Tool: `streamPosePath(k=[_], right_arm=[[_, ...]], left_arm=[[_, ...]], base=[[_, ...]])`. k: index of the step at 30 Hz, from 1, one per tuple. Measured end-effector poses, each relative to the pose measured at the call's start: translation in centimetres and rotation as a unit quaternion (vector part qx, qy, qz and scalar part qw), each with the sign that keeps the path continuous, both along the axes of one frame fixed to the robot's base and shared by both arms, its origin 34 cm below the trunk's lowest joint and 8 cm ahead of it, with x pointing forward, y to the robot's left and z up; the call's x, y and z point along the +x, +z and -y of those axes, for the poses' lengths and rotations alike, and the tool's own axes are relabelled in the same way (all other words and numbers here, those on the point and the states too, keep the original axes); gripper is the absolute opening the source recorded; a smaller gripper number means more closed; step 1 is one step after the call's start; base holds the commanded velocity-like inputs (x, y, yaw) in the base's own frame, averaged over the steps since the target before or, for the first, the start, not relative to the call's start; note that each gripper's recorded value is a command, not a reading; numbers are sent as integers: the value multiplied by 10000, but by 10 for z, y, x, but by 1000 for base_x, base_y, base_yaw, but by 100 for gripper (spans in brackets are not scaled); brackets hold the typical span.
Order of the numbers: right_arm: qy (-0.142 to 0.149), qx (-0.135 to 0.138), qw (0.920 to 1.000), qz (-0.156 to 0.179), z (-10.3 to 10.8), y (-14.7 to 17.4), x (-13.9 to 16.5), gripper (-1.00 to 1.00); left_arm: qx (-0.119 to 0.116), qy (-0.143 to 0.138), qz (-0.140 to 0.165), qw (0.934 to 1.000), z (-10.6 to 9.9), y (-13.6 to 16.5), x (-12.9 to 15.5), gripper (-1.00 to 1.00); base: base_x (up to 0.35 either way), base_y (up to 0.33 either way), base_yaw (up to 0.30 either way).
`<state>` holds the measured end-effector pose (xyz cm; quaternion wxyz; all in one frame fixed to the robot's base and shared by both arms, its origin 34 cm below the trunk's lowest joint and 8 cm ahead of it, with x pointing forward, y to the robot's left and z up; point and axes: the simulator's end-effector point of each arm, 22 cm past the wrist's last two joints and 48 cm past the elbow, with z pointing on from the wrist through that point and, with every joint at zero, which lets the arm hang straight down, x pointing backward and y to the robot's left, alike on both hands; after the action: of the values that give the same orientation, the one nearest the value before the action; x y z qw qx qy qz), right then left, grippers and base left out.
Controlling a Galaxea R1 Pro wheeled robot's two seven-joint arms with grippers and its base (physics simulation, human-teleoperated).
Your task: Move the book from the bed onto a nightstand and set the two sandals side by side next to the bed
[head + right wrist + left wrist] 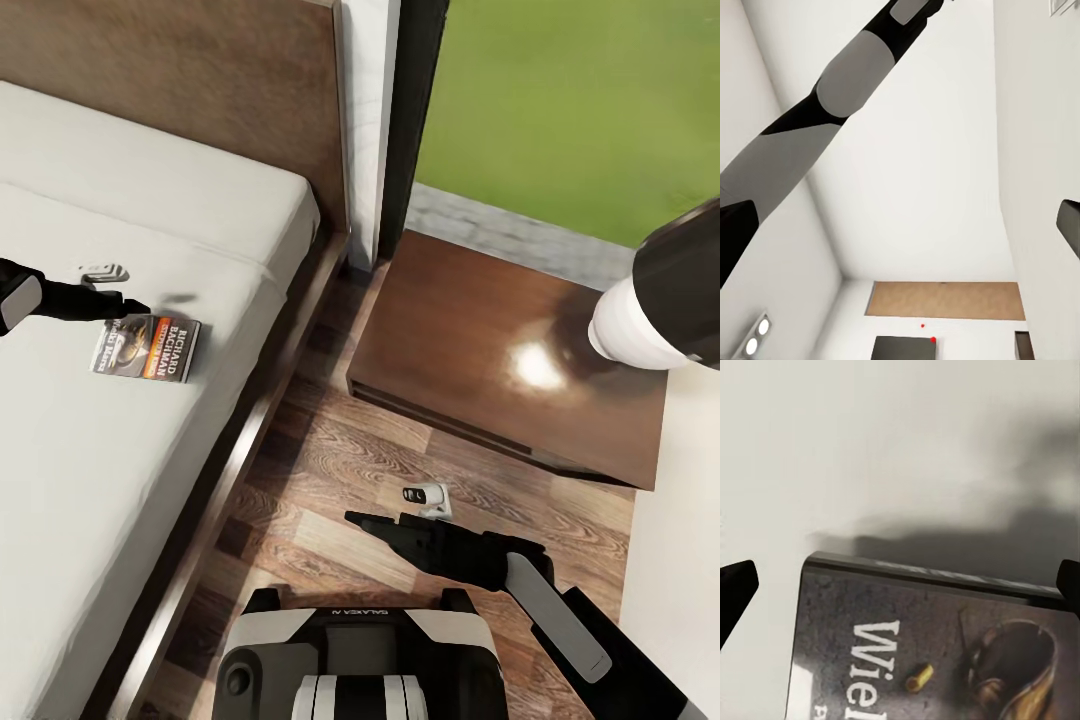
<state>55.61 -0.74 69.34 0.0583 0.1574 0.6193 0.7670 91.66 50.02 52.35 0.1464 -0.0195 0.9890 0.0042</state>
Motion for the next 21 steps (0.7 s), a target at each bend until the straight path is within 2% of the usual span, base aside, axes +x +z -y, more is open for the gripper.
streamPosePath(k=[11, 15, 21], right_arm=[[1, -1, 10000, 0, 0, 0, 0, 100], [0, 0, 10000, 0, 0, 0, 0, 100], [-1, 1, 10000, -1, 0, 0, 0, 100]], left_arm=[[-14, 64, 2, 10000, -8, 2, -3, 100], [-156, 43, 6, 9999, -4, 3, -4, 100], [-514, -55, 5, 9987, 11, 4, -5, 100]], base=[[0, 0, 0], [0, 0, 0], [0, 0, 0]])
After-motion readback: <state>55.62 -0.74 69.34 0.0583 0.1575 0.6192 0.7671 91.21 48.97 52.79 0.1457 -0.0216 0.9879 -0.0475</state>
